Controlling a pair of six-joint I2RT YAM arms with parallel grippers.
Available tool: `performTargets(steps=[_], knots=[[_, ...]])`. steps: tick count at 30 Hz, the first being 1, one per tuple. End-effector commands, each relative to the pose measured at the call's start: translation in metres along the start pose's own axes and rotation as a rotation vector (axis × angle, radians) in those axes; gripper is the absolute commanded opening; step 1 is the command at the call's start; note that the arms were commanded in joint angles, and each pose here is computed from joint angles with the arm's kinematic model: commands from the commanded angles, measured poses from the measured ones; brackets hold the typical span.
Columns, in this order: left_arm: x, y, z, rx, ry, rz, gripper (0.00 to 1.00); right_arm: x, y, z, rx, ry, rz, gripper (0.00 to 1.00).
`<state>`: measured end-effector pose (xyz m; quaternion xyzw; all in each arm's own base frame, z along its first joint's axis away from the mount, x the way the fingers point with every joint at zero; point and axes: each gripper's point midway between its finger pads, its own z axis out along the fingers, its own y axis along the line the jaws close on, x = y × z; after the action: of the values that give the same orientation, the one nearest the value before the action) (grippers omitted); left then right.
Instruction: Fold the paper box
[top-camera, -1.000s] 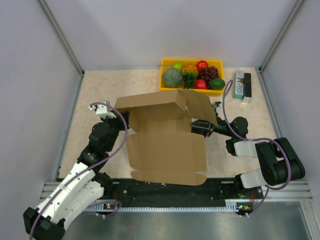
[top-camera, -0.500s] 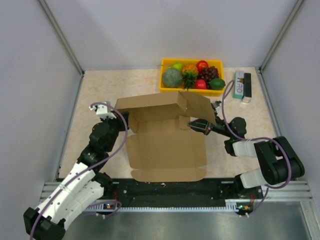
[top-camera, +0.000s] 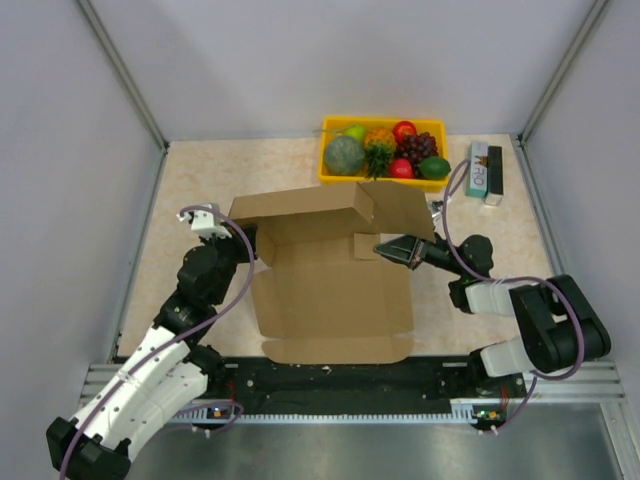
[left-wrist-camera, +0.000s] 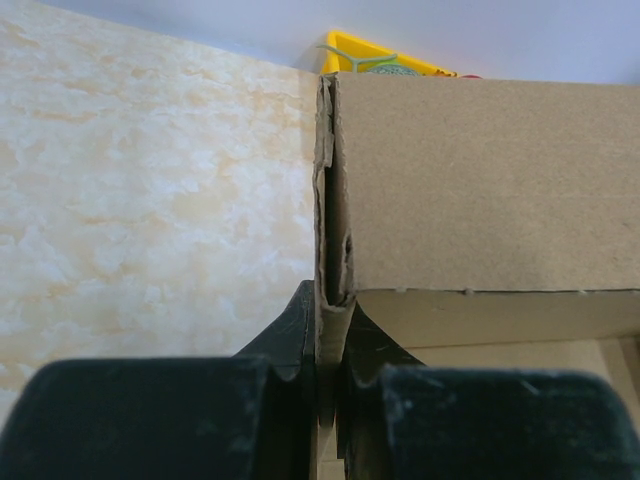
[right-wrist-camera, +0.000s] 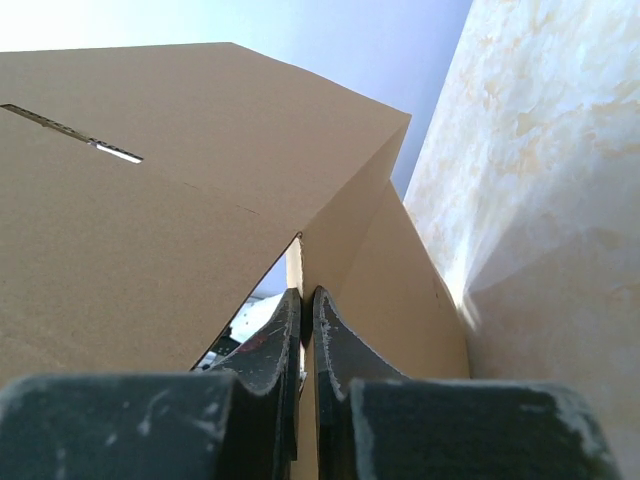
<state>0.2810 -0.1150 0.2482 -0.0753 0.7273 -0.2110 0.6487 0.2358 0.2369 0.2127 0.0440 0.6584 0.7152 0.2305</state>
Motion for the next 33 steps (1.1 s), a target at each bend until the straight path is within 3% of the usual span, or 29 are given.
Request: performTargets(steps=[1, 5, 8, 11, 17, 19, 20, 22, 28, 33], knots=[[-0.007, -0.019, -0.004, 0.081, -0.013, -0.054, 0.00, 0.004, 0.027, 0.000, -0.095, -0.024, -0.174, 0.00], [-0.010, -0.019, -0.004, 0.076, -0.021, -0.053, 0.00, -0.001, 0.007, -0.003, 0.022, -0.026, -0.171, 0.01], [-0.009, -0.013, -0.004, 0.045, -0.016, -0.053, 0.00, -0.010, -0.006, -0.023, 0.066, -0.060, -0.163, 0.37], [-0.009, -0.009, -0.002, 0.018, -0.016, -0.051, 0.00, -0.008, -0.018, -0.043, 0.110, -0.054, -0.161, 0.50], [-0.006, -0.002, 0.003, -0.014, -0.020, -0.022, 0.00, 0.009, -0.060, -0.075, 0.344, -0.042, -0.142, 0.59], [-0.004, 0.002, 0.005, -0.027, -0.018, -0.002, 0.00, -0.006, -0.059, -0.088, 0.448, -0.106, -0.315, 0.60], [-0.003, 0.003, 0.005, -0.033, -0.017, 0.007, 0.00, -0.007, -0.060, -0.098, 0.553, -0.102, -0.295, 0.60], [-0.002, 0.006, 0.006, -0.042, -0.016, 0.028, 0.00, -0.033, -0.050, -0.115, 0.693, -0.195, -0.490, 0.62], [0.000, 0.009, 0.007, -0.052, -0.004, 0.080, 0.00, -0.070, 0.024, -0.109, 0.686, -0.251, -0.787, 0.59], [0.002, 0.010, 0.007, -0.049, 0.001, 0.100, 0.00, -0.057, 0.056, -0.090, 0.592, -0.188, -0.955, 0.61]])
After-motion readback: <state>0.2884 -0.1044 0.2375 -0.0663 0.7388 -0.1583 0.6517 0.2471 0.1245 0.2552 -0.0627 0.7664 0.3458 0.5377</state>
